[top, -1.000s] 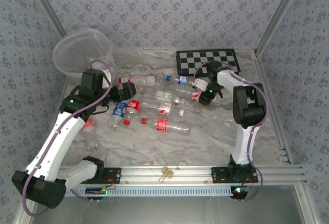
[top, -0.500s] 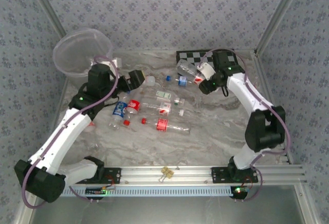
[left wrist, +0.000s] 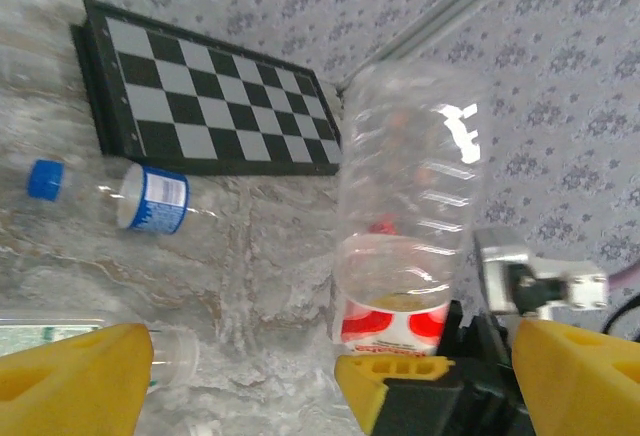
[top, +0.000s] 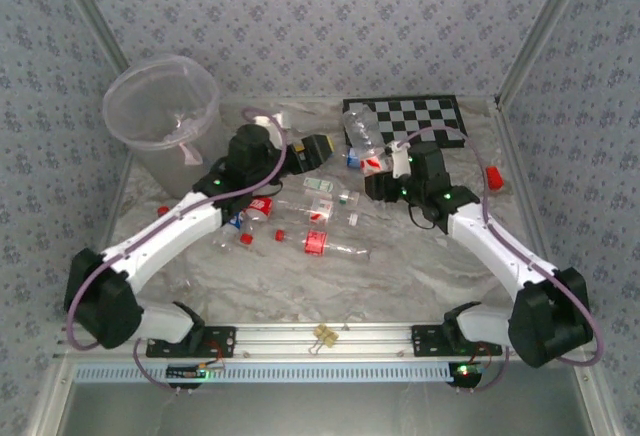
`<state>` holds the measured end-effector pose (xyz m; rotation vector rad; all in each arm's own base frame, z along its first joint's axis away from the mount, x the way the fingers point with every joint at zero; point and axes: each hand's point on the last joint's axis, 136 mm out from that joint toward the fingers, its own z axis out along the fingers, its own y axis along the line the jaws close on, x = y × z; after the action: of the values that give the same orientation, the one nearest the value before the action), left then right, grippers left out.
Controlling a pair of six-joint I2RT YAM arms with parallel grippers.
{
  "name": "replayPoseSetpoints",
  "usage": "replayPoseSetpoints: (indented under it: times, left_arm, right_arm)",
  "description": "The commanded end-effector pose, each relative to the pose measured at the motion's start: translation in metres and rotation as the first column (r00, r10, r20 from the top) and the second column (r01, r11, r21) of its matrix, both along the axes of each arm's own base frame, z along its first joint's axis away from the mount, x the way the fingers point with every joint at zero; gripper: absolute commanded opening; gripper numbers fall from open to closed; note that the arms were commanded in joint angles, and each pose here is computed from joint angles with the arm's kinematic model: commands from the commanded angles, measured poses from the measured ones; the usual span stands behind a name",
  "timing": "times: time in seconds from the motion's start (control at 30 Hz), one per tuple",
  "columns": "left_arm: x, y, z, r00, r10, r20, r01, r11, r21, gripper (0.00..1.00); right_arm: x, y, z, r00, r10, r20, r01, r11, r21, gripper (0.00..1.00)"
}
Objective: Put the plastic bottles in the bin
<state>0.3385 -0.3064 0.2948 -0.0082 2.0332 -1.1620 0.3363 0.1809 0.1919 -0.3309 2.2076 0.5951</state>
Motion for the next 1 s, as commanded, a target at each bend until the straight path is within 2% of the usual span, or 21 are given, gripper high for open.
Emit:
replayPoseSetpoints:
  times: [0.0, 0.2, 0.33, 0.4, 0.47, 0.67, 0.77, 0.97]
  left_arm:
    - [0.008, -0.029, 0.03, 0.997, -0.047, 0.057, 0.052, 0.994, -0.096, 0.94]
    - [0.013, -0.067, 0.039, 0.985, -0.162, 0.052, 0.169, 0.96, -0.221, 0.98]
    - [0.012, -0.078, 0.034, 0.983, -0.18, 0.044, 0.185, 0.96, -0.208, 0.97]
    - [0.015, -0.079, 0.03, 0.984, -0.174, 0.032, 0.177, 0.963, -0.203, 0.89]
    - [0.019, -0.077, 0.025, 0.988, -0.153, 0.02, 0.154, 0.971, -0.185, 0.85]
    - [0.027, -0.084, 0.018, 0.988, -0.152, -0.002, 0.15, 0.978, -0.142, 0.85]
    - [0.028, -0.089, 0.012, 0.986, -0.164, -0.017, 0.16, 0.977, -0.14, 0.8]
    - [0.031, -0.09, 0.008, 0.987, -0.158, -0.024, 0.154, 0.981, -0.121, 0.55]
  right_arm:
    - [0.0, 0.018, 0.023, 0.999, 0.008, 0.043, -0.015, 0.989, 0.147, 0.55]
    - [-0.006, 0.018, 0.013, 0.999, 0.027, 0.028, -0.029, 0.996, 0.08, 0.55]
    - [-0.008, 0.021, 0.013, 0.999, 0.041, 0.029, -0.043, 0.994, 0.096, 0.55]
    - [-0.009, 0.024, 0.012, 0.998, 0.048, 0.027, -0.051, 0.994, 0.102, 0.55]
    - [-0.011, 0.027, 0.012, 0.998, 0.06, 0.029, -0.063, 0.992, 0.105, 0.55]
    - [-0.018, 0.036, 0.012, 0.995, 0.096, 0.033, -0.099, 0.989, 0.114, 0.55]
    - [-0.019, 0.037, 0.013, 0.995, 0.095, 0.043, -0.1, 0.987, 0.122, 0.55]
    - [-0.018, 0.039, 0.012, 0.993, 0.105, 0.046, -0.11, 0.988, 0.11, 0.59]
